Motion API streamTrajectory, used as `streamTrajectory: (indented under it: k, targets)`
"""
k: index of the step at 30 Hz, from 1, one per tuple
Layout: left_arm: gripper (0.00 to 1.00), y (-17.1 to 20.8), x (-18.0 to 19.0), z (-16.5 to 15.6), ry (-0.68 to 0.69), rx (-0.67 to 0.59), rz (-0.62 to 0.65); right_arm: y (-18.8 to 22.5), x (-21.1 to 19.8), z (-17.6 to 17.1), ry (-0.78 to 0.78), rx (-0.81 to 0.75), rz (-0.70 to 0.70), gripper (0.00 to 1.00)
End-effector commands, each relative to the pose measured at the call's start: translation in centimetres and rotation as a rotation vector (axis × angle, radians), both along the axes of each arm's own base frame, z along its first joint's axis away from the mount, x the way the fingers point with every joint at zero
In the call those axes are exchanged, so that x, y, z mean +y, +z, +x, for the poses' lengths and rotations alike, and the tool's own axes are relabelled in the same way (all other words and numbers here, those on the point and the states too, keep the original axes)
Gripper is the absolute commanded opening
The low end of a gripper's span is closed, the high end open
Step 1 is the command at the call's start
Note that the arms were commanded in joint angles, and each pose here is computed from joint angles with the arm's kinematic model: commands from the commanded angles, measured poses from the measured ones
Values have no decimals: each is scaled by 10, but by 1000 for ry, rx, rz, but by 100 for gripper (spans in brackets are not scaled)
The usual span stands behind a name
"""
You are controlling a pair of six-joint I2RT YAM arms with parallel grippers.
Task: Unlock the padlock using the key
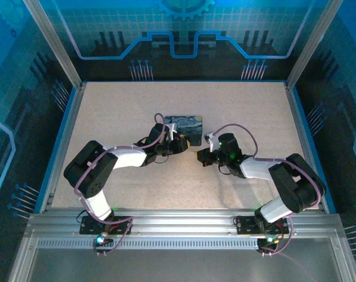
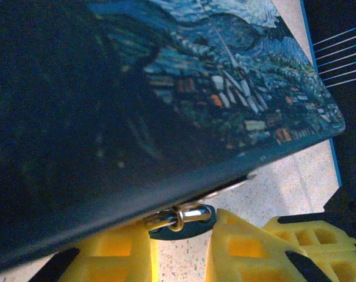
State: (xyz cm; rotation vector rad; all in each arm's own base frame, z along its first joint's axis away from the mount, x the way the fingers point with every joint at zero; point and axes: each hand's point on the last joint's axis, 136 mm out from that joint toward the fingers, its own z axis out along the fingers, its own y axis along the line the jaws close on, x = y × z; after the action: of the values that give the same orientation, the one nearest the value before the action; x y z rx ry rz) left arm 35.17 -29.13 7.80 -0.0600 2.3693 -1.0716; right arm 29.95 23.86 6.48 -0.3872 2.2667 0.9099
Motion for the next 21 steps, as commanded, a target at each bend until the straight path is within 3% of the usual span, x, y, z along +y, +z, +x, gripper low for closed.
streamTrajectory:
  k: [1,21]
  targets:
    - [20,26,-10,-2,-16,-29,-64,1,3,4,6,-77,-5,0]
    - [18,29,-16,-6,-8,14,-105,-5,9,14,2,-112,1,0]
